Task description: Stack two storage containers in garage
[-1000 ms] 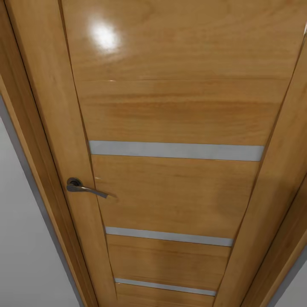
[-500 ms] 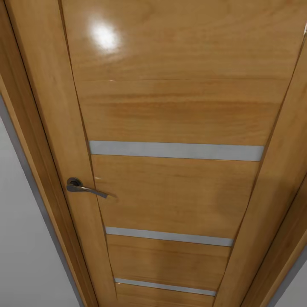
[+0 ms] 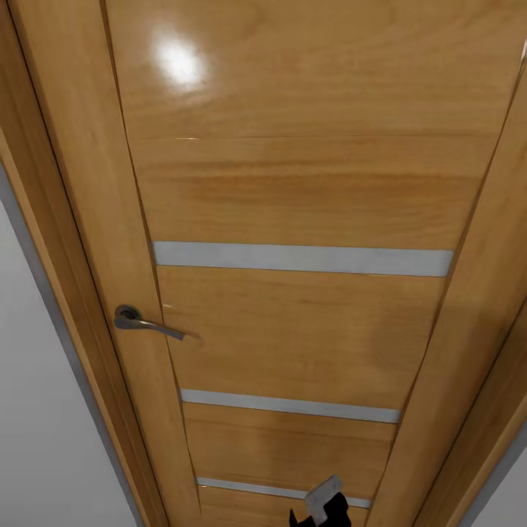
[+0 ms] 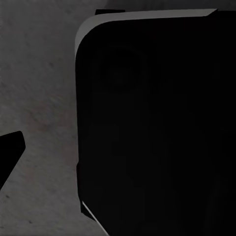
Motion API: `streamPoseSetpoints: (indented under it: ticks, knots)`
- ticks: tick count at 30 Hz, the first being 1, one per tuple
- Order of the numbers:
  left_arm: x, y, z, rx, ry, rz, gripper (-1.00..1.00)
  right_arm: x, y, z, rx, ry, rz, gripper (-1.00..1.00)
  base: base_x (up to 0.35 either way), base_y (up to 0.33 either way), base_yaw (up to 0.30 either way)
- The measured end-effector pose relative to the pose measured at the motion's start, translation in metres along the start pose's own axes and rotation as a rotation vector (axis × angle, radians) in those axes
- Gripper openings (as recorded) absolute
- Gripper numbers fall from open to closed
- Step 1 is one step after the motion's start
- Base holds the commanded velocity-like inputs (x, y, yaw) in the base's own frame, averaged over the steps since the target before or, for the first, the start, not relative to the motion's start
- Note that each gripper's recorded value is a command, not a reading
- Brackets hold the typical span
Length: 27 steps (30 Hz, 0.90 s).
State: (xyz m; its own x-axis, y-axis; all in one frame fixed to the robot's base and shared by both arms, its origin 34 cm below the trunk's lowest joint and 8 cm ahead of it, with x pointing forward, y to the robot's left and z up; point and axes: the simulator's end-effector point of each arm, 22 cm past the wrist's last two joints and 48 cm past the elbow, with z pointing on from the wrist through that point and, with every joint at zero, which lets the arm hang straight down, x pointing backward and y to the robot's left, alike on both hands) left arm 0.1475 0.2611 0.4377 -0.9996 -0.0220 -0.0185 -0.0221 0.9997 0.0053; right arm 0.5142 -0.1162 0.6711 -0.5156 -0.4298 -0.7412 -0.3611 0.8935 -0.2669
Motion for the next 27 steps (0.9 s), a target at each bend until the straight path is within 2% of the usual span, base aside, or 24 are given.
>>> streamPoseSetpoints:
  ticks: [2,6,11,14,19,23,27]
  knots:
    - [0.000,0.000,0.000,0.000,0.000,0.001,1.00,-0.042,-0.025,-0.014,0.035,-0.036,-0.012,1.00,0.000,0.000,0.000]
    - [0.000,0.000,0.000,0.000,0.000,0.001,1.00,-0.073,-0.035,-0.029,0.049,-0.064,-0.009,1.00,0.000,0.000,0.000]
    - [0.000,0.000,0.000,0.000,0.000,0.001,1.00,-0.091,-0.019,-0.040,0.031,-0.092,-0.044,1.00,0.000,0.000,0.000]
    - [0.000,0.000,0.000,0.000,0.000,0.001,1.00,-0.102,-0.015,-0.049,0.066,-0.111,-0.079,1.00,0.000,0.000,0.000]
    - [0.000,0.000,0.000,0.000,0.000,0.001,1.00,-0.106,-0.004,-0.059,0.098,-0.108,-0.125,1.00,0.000,0.000,0.000]
    - [0.000,0.000,0.000,0.000,0.000,0.000,1.00,-0.106,0.003,-0.062,0.101,-0.094,-0.136,1.00,0.000,0.000,0.000]
    - [0.000,0.000,0.000,0.000,0.000,0.000,1.00,-0.115,0.012,-0.064,0.097,-0.092,-0.122,1.00,0.000,0.000,0.000]
